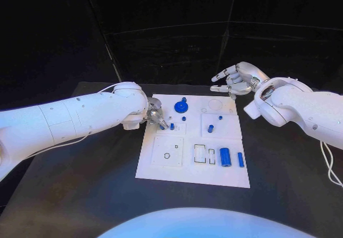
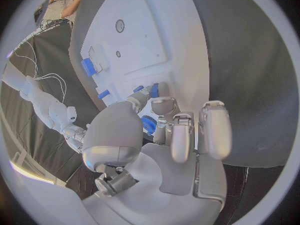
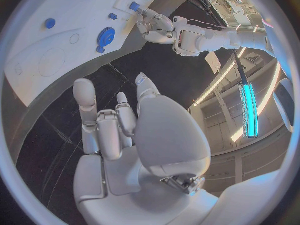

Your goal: Assemble the parts on the task board

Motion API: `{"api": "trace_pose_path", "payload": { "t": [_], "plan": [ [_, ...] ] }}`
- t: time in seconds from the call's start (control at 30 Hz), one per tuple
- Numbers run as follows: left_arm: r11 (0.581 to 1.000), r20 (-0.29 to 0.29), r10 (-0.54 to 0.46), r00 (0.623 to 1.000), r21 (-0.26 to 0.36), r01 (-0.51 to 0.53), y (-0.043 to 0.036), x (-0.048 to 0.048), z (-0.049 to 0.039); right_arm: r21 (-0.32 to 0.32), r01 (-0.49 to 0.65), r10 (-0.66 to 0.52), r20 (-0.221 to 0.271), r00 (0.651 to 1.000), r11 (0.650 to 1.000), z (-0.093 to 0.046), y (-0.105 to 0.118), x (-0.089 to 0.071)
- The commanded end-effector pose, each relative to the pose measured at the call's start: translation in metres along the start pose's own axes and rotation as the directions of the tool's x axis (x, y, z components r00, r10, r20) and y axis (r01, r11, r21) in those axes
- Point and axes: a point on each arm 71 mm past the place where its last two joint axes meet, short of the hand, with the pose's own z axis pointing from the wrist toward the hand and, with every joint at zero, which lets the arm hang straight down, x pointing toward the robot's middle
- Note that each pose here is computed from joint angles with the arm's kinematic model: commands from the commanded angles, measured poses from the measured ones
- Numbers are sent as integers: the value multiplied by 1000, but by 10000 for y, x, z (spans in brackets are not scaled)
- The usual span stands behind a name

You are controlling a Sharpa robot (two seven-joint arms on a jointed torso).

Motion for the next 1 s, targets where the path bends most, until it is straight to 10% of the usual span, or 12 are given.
{"api": "trace_pose_path", "payload": {
  "t": [0.03, 1.0],
  "plan": [
    [1000, -19, 17, 1000, -5, -17, -7, 14, 4, -11, -2, 2, -3, 1000, 1000, 5, 18, -3],
    [999, -27, 17, 999, -28, -18, 35, -22, 55, -11, -4, 4, 1, 1000, 1000, -1, 16, -10]
  ]
}}
